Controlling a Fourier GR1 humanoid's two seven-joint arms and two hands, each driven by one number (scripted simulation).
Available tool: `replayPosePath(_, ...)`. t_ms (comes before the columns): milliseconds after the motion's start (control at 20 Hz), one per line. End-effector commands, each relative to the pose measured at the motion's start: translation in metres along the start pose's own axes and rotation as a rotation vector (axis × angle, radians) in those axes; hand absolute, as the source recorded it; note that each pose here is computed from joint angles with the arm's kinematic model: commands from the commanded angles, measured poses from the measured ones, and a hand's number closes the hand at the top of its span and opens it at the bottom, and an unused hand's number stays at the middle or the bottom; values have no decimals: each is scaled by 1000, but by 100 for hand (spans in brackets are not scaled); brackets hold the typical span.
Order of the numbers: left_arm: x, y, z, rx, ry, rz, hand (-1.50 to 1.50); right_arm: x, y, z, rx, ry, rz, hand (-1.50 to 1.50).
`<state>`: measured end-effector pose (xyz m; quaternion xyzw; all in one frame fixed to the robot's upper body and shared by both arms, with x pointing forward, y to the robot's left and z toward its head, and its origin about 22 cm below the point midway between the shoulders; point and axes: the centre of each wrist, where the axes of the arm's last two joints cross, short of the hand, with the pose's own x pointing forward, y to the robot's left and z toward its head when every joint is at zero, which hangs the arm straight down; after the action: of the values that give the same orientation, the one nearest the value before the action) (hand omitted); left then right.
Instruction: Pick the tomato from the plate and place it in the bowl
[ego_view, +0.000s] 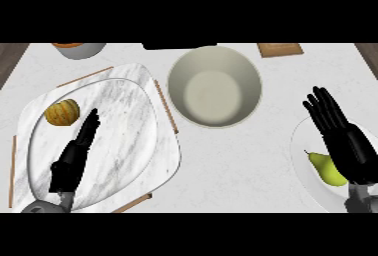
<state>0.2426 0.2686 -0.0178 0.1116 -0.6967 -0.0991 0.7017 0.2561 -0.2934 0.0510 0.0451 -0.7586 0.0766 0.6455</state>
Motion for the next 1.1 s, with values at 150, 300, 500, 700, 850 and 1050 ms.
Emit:
replayPosePath(150, 30, -27, -14, -141, -4, 216, 0, 38, -91, 15, 166, -83, 237, 150)
replayPosePath(300, 32, -47, -8, -166, 16, 302, 0, 89, -146, 22, -29, 31, 757, 150)
replayPosePath(500, 47, -47, -10, -261, 14, 376, 0, 5, -178, 86, -109, -105, 497, -150)
replayPosePath(700, 64, -49, -27, -259, 29, 384, 0, 24, -174, 91, 206, -190, 573, -150)
replayPosePath(850, 55, -37, -18, -246, 35, 386, 0, 56, -185, 87, 221, -149, 850, -150)
replayPosePath(1050, 51, -34, -16, -272, 48, 381, 0, 82, -180, 84, 148, -24, 1097, -150)
